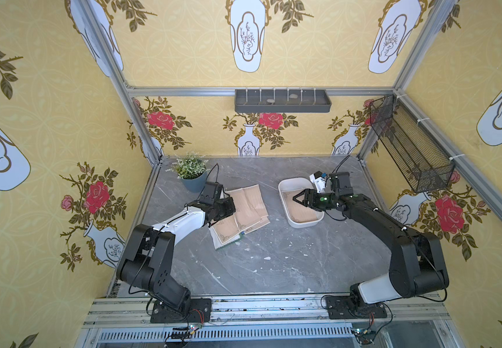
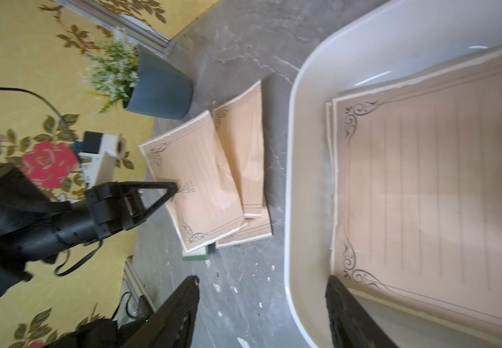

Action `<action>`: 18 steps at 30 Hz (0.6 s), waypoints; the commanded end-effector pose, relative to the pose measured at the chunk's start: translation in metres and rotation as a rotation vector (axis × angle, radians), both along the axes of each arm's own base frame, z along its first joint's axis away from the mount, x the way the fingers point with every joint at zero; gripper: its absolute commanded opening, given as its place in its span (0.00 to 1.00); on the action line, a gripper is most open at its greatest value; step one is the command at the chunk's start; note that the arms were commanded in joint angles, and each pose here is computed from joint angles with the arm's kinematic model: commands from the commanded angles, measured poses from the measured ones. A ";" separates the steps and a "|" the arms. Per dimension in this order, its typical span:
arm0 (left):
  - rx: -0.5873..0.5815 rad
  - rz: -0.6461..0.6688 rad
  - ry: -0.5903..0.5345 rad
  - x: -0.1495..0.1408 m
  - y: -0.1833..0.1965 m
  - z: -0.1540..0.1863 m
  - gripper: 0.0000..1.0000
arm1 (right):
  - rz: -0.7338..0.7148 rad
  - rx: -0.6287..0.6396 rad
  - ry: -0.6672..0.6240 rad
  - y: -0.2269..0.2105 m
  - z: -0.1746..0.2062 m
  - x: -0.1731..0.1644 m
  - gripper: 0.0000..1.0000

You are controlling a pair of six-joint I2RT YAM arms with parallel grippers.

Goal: Take out the stationery paper from the storage box
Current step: Place the stationery paper at the center of the board.

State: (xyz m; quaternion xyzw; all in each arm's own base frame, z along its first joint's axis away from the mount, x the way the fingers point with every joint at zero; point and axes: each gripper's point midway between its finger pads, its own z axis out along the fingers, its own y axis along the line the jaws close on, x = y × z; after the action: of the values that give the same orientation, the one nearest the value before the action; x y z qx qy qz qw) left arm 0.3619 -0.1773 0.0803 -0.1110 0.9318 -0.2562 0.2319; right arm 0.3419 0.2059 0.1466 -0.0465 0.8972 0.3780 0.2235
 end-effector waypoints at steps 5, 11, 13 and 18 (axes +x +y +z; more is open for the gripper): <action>0.128 0.111 0.074 -0.008 0.028 -0.021 0.47 | -0.100 -0.266 0.007 -0.018 -0.035 0.012 0.67; 0.186 0.177 0.054 -0.010 0.045 -0.010 0.51 | -0.149 -0.455 0.016 -0.027 -0.061 0.020 0.68; 0.185 0.203 0.013 -0.009 0.050 0.001 0.55 | -0.167 -0.545 0.017 -0.030 -0.070 0.023 0.69; 0.209 0.254 -0.078 -0.015 0.066 0.032 0.68 | -0.203 -0.658 0.025 -0.038 -0.083 0.034 0.81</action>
State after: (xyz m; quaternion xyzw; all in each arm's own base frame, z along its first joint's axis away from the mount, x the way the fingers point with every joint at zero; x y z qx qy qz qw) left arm 0.3503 -0.1253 0.1066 -0.1825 0.9260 -0.1582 0.2903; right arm 0.3684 0.1882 0.0683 -0.0320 0.9703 0.1102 0.2128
